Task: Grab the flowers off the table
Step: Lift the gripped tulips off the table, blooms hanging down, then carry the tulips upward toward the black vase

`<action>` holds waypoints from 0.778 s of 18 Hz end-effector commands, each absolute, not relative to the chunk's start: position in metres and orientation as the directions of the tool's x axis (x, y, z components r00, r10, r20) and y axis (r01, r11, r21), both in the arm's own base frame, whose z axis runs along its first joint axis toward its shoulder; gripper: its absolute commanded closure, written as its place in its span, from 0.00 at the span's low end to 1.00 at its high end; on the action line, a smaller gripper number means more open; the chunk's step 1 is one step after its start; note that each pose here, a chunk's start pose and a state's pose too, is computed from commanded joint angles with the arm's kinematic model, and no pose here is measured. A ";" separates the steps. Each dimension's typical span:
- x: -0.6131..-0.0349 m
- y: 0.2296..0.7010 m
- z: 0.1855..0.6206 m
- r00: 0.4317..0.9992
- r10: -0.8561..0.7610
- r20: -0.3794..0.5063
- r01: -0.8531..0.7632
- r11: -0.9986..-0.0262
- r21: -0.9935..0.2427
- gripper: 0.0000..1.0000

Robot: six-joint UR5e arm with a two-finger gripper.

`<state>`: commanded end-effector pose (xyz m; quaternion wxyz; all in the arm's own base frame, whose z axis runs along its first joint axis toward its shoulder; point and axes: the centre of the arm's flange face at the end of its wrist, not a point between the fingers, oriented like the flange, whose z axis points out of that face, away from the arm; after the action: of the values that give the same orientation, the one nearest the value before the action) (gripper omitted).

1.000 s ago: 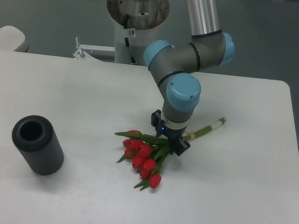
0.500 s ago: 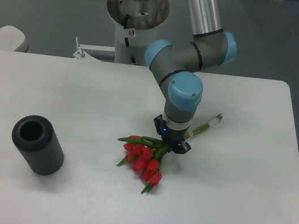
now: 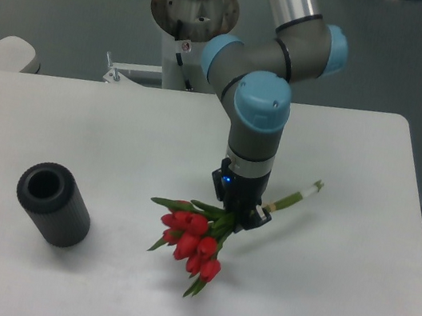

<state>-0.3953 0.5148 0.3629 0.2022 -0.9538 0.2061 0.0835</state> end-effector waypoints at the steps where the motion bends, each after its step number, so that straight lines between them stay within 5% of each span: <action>1: -0.396 0.518 0.370 0.903 -0.353 -0.246 -0.425 -0.820 -0.382 0.71; 7: -0.393 0.537 0.410 0.954 -0.258 -0.154 -0.297 -0.737 -0.607 0.71; 14: -0.385 0.542 0.439 0.976 -0.213 -0.047 -0.179 -0.661 -0.728 0.71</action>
<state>-0.3846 0.5424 0.4392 0.3972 -0.9111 0.1078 -0.0213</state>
